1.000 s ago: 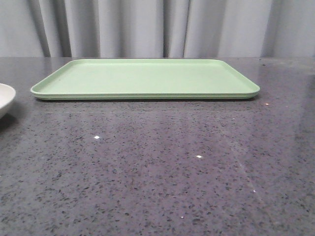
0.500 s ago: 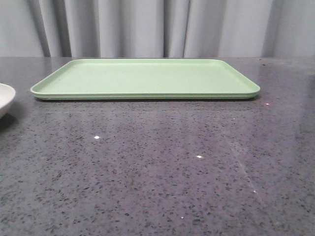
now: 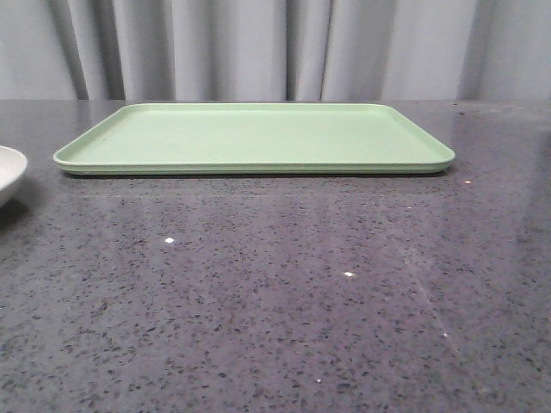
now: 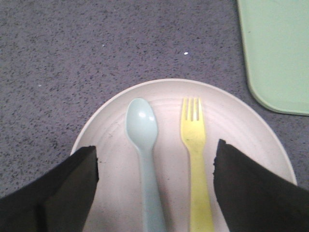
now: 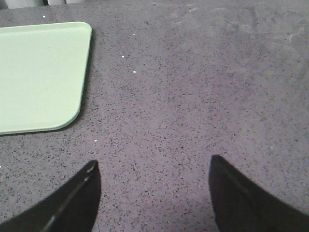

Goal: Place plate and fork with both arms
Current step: 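Lower the left gripper and grasp the cream plate's rim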

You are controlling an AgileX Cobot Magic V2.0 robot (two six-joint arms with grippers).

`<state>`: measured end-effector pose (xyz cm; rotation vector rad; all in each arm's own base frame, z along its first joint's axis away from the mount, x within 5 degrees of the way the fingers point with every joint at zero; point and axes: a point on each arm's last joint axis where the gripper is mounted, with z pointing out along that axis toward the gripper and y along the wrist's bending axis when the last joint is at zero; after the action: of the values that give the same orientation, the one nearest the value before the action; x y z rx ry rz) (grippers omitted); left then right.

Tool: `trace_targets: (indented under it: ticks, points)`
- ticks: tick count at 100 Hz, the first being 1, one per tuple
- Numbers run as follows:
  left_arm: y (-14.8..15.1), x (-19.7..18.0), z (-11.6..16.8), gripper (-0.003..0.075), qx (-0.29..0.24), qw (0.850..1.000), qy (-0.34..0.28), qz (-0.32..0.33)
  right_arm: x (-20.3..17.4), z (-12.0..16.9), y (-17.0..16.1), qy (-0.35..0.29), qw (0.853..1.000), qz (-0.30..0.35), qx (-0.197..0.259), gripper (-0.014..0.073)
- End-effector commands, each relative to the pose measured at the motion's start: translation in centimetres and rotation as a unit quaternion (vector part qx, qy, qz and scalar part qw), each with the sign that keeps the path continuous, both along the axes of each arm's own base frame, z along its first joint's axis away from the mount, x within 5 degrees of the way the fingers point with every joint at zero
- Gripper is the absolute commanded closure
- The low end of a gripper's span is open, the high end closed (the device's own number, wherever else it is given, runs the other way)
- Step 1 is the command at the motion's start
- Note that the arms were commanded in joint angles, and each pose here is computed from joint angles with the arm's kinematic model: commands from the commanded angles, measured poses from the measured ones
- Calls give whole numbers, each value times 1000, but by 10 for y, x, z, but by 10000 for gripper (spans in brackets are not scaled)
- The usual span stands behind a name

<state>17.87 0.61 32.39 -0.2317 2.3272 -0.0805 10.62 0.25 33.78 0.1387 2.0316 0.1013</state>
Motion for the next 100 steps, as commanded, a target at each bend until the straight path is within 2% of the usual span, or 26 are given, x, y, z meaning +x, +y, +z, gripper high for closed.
trace_targets:
  ticks: [1, 24, 53, 83, 100]
  points:
    - [7, 5, 10, 228, 3, 1000, -23, 22, 4, 15, -1, -44, 999, -1, -6, 106]
    - [31, 8, -4, 228, 16, 997, 42, 68, 4, 15, -1, -44, 999, -1, -6, 106]
    - [39, 26, -30, 228, 12, 990, 120, 67, 4, 15, -1, -43, 999, -1, -6, 106]
    - [44, 45, -54, 228, 7, 984, 164, 64, 4, 15, -1, -43, 999, -1, -6, 106]
    - [45, 49, -57, 230, 10, 984, 165, 60, 4, 15, -1, -43, 999, -1, -6, 106]
